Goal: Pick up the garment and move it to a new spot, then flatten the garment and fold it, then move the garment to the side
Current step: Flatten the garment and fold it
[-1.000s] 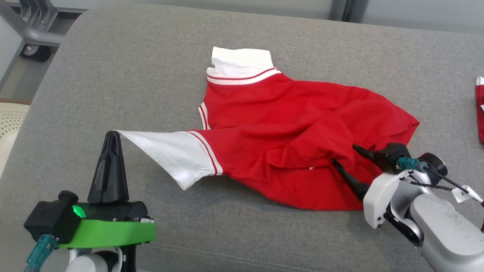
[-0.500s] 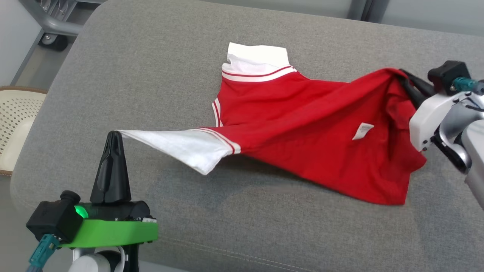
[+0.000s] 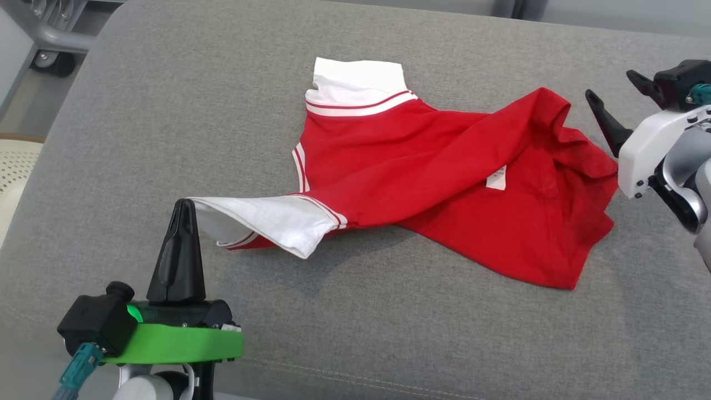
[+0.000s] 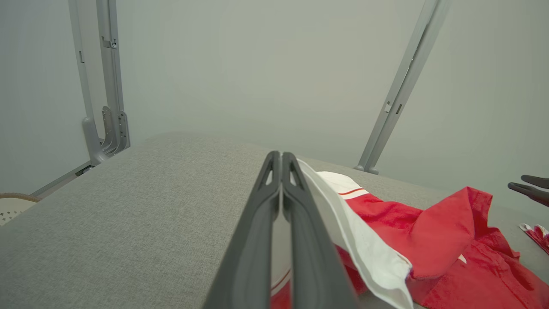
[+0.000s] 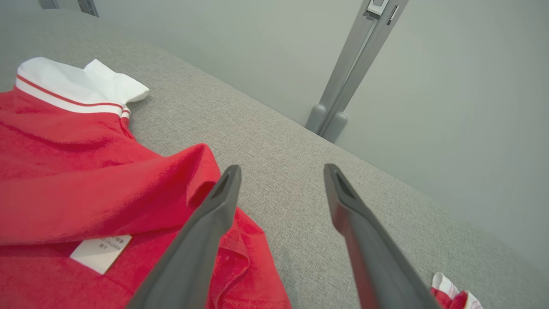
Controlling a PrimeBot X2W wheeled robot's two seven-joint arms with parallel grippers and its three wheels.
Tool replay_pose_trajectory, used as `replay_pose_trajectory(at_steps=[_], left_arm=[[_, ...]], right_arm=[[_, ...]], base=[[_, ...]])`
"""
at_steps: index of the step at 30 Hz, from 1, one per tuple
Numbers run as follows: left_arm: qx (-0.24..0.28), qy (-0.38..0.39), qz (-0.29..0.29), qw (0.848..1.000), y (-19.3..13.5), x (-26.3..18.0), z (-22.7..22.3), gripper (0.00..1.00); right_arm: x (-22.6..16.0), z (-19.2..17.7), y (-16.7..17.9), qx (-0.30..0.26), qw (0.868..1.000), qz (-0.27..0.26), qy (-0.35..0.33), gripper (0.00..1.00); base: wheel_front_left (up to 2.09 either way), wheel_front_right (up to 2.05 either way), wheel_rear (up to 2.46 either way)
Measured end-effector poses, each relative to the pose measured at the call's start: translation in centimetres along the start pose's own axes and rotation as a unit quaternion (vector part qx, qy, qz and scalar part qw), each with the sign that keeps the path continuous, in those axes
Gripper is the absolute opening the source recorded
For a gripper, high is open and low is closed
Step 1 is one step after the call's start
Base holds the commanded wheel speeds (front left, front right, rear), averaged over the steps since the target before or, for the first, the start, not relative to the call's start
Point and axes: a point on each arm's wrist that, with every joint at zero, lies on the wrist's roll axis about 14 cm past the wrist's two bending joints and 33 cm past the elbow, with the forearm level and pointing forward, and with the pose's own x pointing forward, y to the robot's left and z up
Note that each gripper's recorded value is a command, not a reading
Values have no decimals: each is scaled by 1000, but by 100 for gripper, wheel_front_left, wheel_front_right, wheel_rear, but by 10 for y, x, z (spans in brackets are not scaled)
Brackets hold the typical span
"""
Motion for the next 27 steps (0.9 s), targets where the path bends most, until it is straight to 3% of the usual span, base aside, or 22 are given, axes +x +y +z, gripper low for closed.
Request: replay_pose_trajectory(at_steps=[5,14,21,27], left_arm=[[-4,7,-10,1000,-6,5,-6,0],[-13,26,-32,999,-21,15,-23,0],[-14,41,-38,998,-25,17,-35,0],[-13,47,-36,998,-24,18,-39,0]], right_arm=[[-8,-1,-2,23,1000,-3,-14,100],[-31,-40,73,70,994,78,7,100],[-51,-78,95,101,989,96,44,100],[-52,-82,95,102,989,98,46,100]], base=[[0,0,0],[0,0,0],[0,0,0],[0,0,0]])
